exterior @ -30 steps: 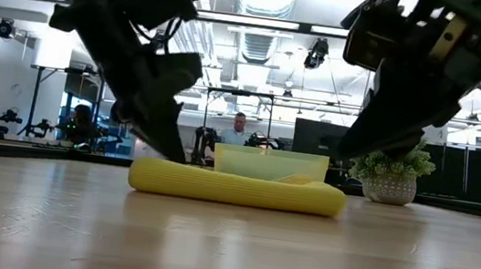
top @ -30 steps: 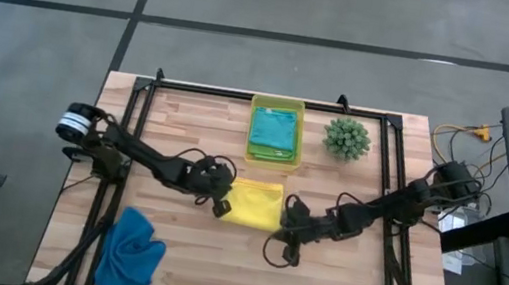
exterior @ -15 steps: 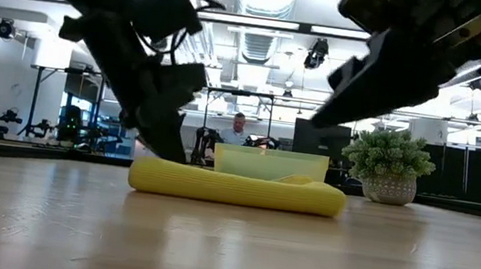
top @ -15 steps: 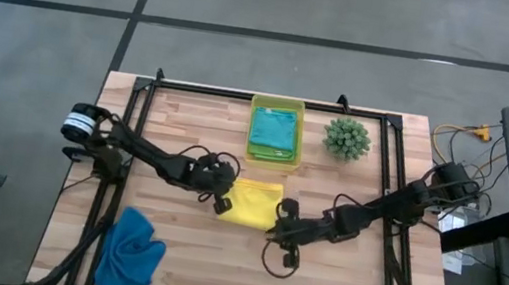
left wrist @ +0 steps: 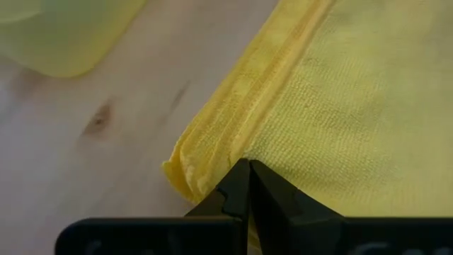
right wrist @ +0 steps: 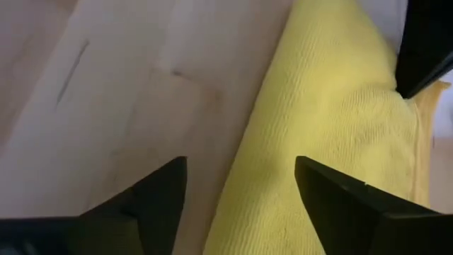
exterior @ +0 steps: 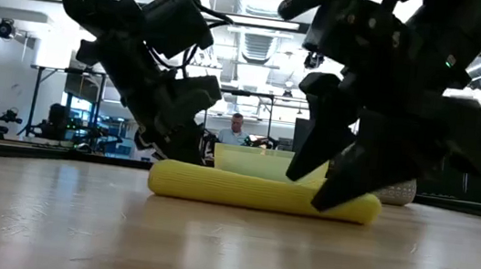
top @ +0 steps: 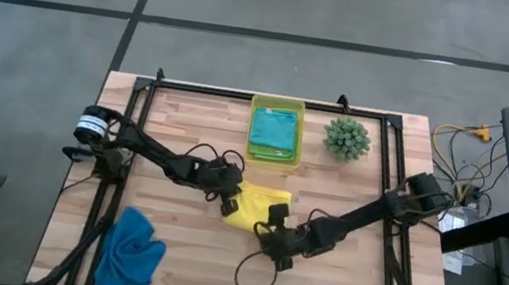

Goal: Fold microfiber towels
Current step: Put the yellow microfiber cloth into the yellow bin

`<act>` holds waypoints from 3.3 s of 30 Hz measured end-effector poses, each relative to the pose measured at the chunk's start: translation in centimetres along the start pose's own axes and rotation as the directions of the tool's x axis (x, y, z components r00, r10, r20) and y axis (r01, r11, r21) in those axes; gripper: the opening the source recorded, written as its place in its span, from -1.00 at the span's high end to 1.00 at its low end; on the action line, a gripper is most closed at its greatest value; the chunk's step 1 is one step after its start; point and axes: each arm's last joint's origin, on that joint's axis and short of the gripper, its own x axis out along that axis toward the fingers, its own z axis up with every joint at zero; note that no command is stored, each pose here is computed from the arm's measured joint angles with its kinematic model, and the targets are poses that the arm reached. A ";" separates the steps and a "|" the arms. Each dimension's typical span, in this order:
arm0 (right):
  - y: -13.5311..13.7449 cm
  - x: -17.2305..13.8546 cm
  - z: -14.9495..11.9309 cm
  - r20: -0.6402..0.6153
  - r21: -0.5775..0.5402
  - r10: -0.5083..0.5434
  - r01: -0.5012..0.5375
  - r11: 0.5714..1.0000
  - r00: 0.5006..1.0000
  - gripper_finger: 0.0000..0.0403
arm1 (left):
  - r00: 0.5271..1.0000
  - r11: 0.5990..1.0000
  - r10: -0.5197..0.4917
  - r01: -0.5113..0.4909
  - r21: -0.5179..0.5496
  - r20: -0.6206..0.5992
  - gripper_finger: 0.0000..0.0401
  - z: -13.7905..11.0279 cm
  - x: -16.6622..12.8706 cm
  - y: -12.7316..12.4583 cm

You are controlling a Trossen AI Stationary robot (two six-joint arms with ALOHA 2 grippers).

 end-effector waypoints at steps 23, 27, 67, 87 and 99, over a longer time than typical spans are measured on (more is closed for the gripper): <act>6.1 3.2 1.1 -0.208 0.004 -0.428 0.438 0.899 0.880 -0.09 | 0.990 0.991 -0.127 0.123 -0.058 -0.055 1.00 -0.4 0.3 -0.4; 6.2 3.4 1.0 -0.212 0.001 -0.425 0.435 0.901 0.880 -0.02 | 0.990 0.990 -0.129 0.125 -0.058 -0.052 1.00 -0.3 0.3 -0.4; -10.5 -10.2 6.7 -0.006 0.434 0.088 -0.077 0.897 0.996 0.96 | 0.766 0.941 -0.326 0.209 0.265 0.555 0.87 6.7 -18.9 -0.2; -12.7 -10.6 7.1 0.019 0.538 0.184 -0.165 0.827 0.983 0.96 | 0.728 0.825 -0.565 0.510 0.244 0.389 -0.30 9.6 -13.4 -3.8; -12.7 -10.6 6.8 -0.014 0.555 0.195 -0.154 0.817 0.981 0.96 | 0.789 0.799 -0.601 0.586 0.134 0.131 -0.22 9.2 -8.8 -4.9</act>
